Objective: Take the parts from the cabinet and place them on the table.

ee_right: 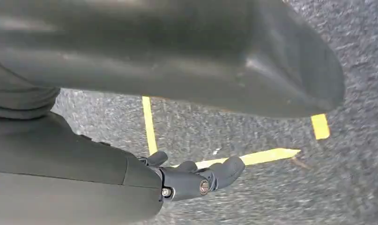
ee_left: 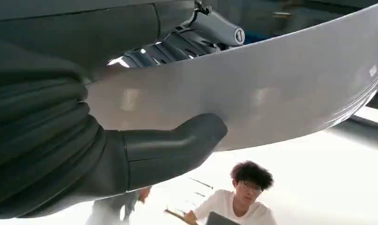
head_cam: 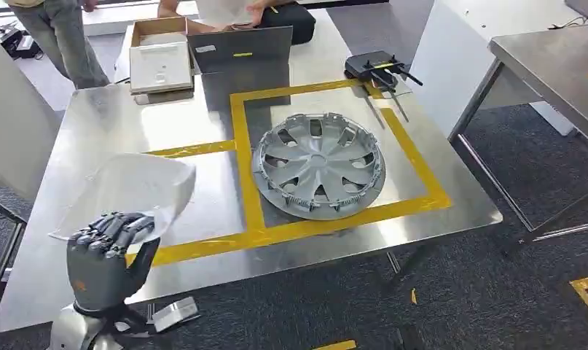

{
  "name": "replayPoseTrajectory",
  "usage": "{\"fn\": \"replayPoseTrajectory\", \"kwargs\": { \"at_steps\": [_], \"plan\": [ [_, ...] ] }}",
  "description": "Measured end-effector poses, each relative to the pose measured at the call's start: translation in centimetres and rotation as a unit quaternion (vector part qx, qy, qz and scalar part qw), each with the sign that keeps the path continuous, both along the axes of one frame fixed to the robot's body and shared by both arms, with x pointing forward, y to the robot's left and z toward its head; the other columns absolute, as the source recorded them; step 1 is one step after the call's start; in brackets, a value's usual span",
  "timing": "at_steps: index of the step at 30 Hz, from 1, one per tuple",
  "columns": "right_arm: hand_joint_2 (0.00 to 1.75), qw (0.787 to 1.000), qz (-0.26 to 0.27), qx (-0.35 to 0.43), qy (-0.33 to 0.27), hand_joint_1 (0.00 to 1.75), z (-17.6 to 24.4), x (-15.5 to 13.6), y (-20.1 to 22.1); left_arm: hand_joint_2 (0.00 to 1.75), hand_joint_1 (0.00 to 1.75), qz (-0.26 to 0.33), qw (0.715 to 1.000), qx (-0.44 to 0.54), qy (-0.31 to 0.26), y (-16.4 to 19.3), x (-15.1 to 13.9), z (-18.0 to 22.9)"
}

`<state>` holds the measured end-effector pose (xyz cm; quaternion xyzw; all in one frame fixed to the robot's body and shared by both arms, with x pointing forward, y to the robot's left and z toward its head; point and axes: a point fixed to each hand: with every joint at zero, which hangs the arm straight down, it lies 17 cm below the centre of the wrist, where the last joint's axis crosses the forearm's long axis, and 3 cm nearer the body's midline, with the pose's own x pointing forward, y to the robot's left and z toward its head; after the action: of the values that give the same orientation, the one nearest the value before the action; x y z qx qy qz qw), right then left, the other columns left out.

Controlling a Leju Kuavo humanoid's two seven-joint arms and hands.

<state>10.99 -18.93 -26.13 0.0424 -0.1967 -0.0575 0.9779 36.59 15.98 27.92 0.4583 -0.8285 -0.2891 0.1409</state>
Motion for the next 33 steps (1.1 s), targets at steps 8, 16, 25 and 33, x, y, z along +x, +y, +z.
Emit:
{"fn": "replayPoseTrajectory", "kwargs": {
  "at_steps": [8, 16, 25, 33],
  "plan": [
    [0.00, 0.999, 0.034, 0.007, -0.006, 0.00, 0.2, 0.6, 0.6, 1.75, 1.75, 0.088, 0.992, 0.073, 0.048, 1.7, 8.8, -2.0],
    [0.00, 0.999, 0.036, 0.007, -0.011, 0.00, 0.3, 0.9, 0.6, 1.75, 1.75, 0.102, 0.984, 0.115, 0.089, 1.8, 15.9, -2.7],
    [0.00, 0.999, 0.039, 0.006, 0.003, 0.00, 0.1, 0.2, 0.6, 1.75, 0.00, 0.120, 0.974, 0.141, 0.127, 4.7, 17.0, -6.0],
    [0.00, 0.999, 0.040, 0.006, -0.003, 0.00, 0.2, 0.4, 0.6, 0.00, 0.00, 0.121, 0.973, 0.143, 0.134, 4.9, 16.9, -6.7]
  ]
}}
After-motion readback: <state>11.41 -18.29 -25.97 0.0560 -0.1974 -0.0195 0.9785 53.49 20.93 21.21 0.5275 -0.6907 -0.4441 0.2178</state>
